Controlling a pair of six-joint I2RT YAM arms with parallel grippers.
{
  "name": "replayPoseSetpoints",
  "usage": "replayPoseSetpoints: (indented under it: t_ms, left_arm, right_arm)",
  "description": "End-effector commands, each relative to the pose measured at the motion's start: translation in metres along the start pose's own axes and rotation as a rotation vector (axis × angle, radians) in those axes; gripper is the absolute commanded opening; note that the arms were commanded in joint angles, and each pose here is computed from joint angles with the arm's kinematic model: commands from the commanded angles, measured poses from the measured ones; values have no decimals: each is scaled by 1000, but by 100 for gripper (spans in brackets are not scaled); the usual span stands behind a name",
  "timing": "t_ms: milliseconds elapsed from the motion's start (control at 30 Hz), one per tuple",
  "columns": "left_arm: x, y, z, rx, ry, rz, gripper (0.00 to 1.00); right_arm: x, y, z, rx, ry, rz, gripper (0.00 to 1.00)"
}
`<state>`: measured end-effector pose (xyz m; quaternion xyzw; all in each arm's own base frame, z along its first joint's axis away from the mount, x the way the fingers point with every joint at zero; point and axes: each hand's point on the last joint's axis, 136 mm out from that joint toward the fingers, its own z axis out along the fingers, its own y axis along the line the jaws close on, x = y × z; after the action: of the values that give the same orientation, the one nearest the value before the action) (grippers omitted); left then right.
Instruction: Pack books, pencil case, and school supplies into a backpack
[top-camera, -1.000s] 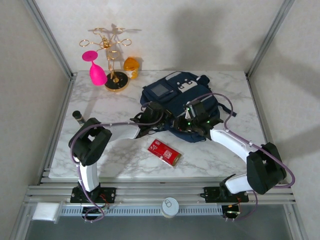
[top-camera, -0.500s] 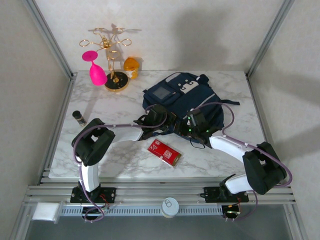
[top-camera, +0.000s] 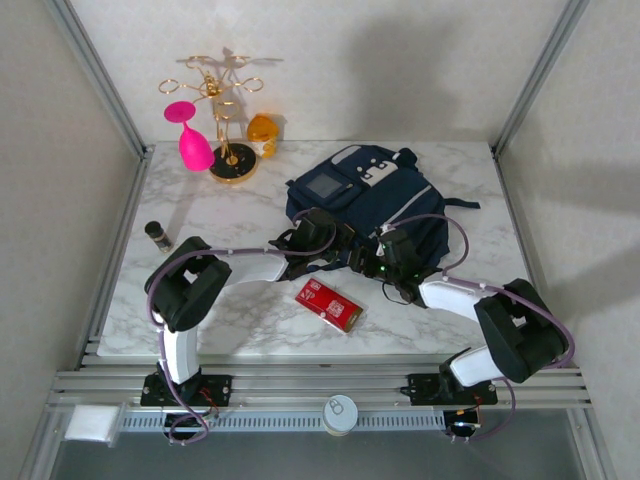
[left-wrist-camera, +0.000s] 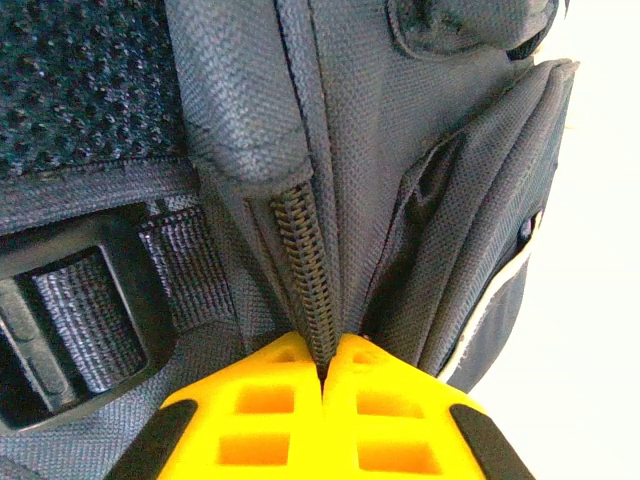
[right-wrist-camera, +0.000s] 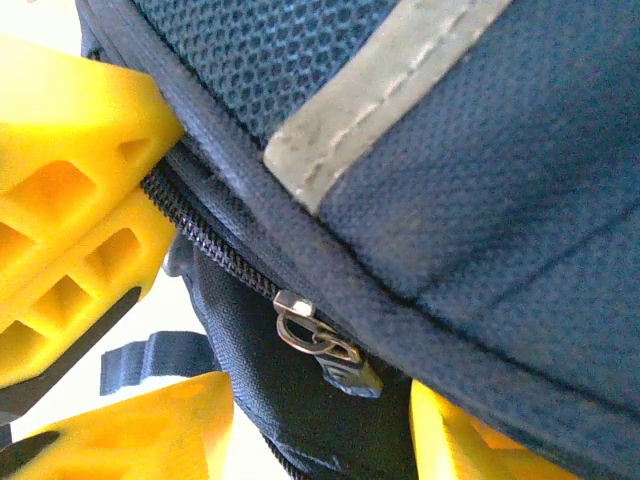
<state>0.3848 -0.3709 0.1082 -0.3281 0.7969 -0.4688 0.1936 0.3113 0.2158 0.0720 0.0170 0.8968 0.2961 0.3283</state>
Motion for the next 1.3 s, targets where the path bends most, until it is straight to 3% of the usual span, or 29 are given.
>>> replayPoseSetpoints:
  t_ms: [0,100,233,733,1033,1267]
  left_arm:
    - [23,-36,-1,96,72,0,0]
    - [23,-37,0,92,68,5,0]
    - [23,-41,0,104,70,-1,0]
    - [25,-43,4,97,80,3,0]
    - [26,-40,4,92,81,3,0]
    - [26,-38,6,92,83,0,0]
  right_arm:
    - [-40,23,-17,-130,-181,-64,48]
    - [-47,36,-34,-220,-239,-78,48]
    - [-44,19,-36,-206,-264,-24,48]
    - [-17,-9,0,-156,-159,55,52]
    - [-43,28,-11,-288,-219,-28,37]
    - [-40,15,-8,-246,-224,-31,27]
